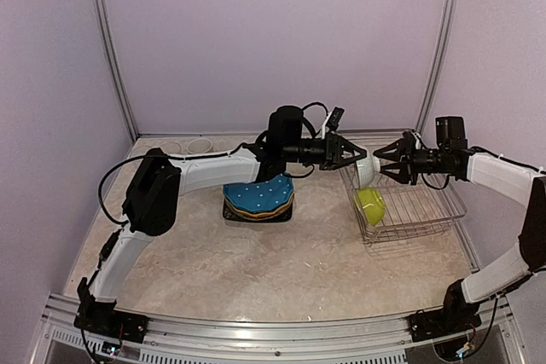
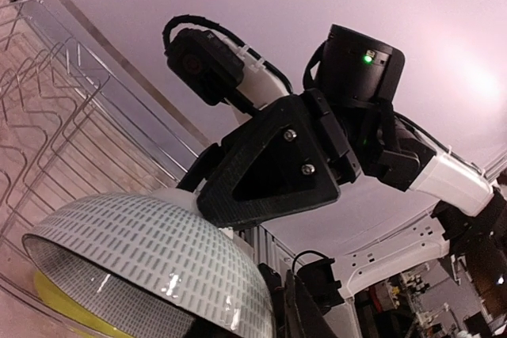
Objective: Unload the mixed dishes from the dish rack
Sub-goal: Pass from the right arm to the left
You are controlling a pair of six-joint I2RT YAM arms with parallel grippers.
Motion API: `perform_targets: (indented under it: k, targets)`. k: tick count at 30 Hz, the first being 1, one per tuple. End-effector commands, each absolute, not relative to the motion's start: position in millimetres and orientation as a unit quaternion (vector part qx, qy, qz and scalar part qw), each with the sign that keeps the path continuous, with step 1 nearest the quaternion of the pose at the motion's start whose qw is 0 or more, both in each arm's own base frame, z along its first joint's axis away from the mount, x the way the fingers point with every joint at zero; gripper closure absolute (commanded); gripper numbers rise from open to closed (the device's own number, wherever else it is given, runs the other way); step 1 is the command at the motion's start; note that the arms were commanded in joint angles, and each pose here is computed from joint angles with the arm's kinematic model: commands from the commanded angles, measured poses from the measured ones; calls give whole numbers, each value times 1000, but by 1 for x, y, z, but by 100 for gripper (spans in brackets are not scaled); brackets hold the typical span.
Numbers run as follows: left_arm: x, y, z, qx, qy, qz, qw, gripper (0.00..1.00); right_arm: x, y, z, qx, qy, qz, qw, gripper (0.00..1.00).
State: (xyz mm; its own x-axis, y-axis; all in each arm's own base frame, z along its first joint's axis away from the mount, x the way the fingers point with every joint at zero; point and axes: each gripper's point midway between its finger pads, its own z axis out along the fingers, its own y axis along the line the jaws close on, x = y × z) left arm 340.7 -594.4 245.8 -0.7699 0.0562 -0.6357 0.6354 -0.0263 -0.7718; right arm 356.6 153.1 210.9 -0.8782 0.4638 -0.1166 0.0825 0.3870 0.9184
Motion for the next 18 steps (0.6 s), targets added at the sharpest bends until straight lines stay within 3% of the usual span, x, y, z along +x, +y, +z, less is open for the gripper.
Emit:
perform_targets:
  k: [1,4,8,14,18]
  targets:
    - [332,-597,246,261,644,-690,201,89,364,161,236,123,801,545,215,72]
    - [332,-594,251,255,641,-696,199,100,364,161,234,122,801,546,214,68]
    - [330,-588,259,253,641,-695,206,100,365,161,237,118,797,552,216,59]
    - [328,-572,280,263,642,-678,241,100,367,147,258,116,788,554,240,30]
    - [326,-560,298,279,645,-655,277,100,370,132,272,116,783,553,261,22]
